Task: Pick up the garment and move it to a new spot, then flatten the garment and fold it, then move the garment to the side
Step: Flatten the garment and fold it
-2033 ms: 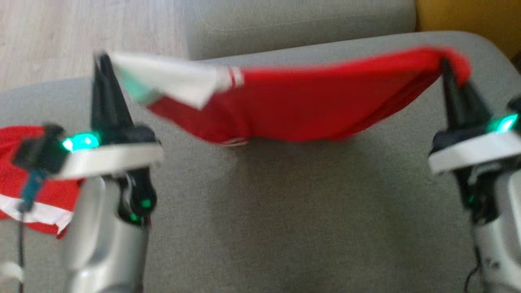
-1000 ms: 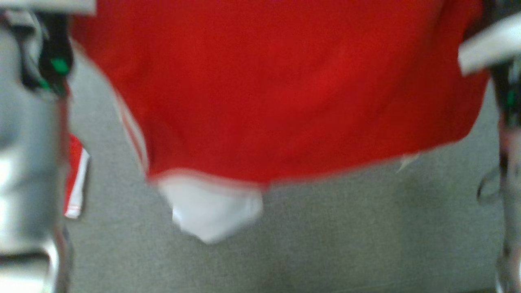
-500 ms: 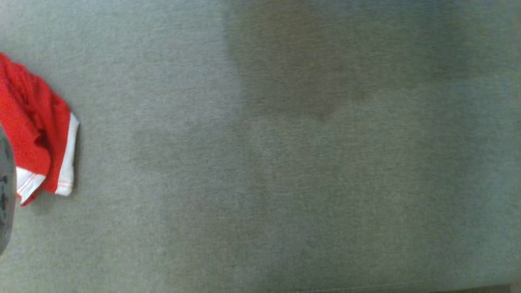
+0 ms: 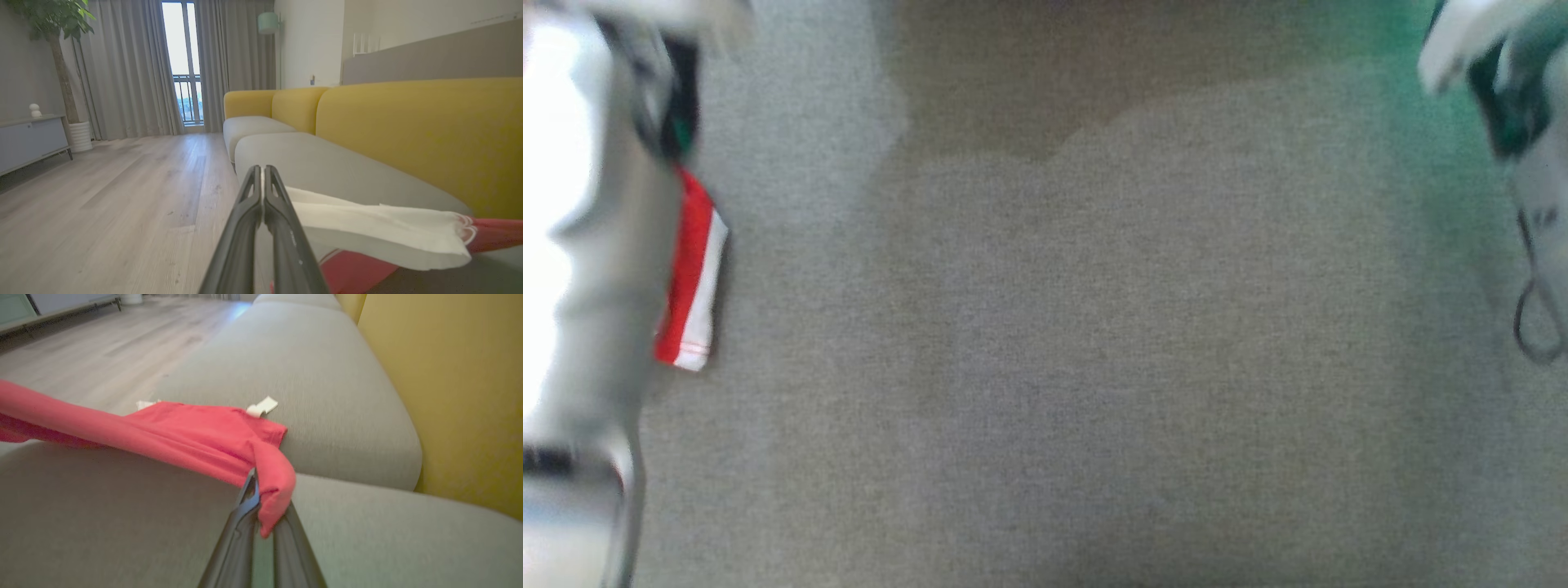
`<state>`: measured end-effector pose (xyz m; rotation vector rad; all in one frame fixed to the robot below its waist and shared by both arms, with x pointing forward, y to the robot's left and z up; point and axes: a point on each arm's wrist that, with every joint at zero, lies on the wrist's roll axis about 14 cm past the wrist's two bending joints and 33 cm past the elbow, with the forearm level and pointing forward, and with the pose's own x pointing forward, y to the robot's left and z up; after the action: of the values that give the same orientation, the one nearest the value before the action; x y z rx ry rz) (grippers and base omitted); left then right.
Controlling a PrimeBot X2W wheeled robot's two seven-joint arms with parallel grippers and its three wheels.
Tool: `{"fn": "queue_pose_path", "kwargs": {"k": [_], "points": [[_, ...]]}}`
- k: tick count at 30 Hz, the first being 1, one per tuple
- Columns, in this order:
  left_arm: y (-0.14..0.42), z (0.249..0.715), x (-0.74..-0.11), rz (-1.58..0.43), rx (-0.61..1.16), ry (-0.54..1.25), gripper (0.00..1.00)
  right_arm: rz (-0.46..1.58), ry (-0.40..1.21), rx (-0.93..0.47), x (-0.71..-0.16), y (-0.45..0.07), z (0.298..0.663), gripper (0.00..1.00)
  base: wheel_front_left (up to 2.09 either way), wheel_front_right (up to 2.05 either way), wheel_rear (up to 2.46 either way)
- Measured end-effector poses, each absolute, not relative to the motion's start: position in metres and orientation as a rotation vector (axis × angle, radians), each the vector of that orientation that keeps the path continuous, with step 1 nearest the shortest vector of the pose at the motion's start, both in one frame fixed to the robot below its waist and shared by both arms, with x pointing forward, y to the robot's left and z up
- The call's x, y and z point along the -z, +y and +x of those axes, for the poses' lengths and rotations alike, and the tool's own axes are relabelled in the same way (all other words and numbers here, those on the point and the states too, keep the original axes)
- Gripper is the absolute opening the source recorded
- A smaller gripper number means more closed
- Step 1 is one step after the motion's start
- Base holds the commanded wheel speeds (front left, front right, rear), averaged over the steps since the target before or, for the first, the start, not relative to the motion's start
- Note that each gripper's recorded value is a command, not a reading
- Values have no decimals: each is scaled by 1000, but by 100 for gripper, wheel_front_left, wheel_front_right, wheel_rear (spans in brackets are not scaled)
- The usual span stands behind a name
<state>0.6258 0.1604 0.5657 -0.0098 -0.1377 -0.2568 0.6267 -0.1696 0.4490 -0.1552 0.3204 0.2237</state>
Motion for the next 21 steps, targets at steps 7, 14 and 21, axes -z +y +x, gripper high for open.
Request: {"fn": "queue_pose_path", "kwargs": {"k": [7, 14, 21], "points": [[177, 545, -485, -4, 291, 73, 0, -173, 522, -256, -411, -182, 568, 0, 0, 0, 0], [168, 484, -465, -46, 372, 177, 0, -186, 572, -292, -420, -193, 537, 0, 0, 0, 0], [158, 433, -460, -30, 474, 264, 0, -178, 648, -326, -420, -194, 503, 0, 0, 0, 0]]}}
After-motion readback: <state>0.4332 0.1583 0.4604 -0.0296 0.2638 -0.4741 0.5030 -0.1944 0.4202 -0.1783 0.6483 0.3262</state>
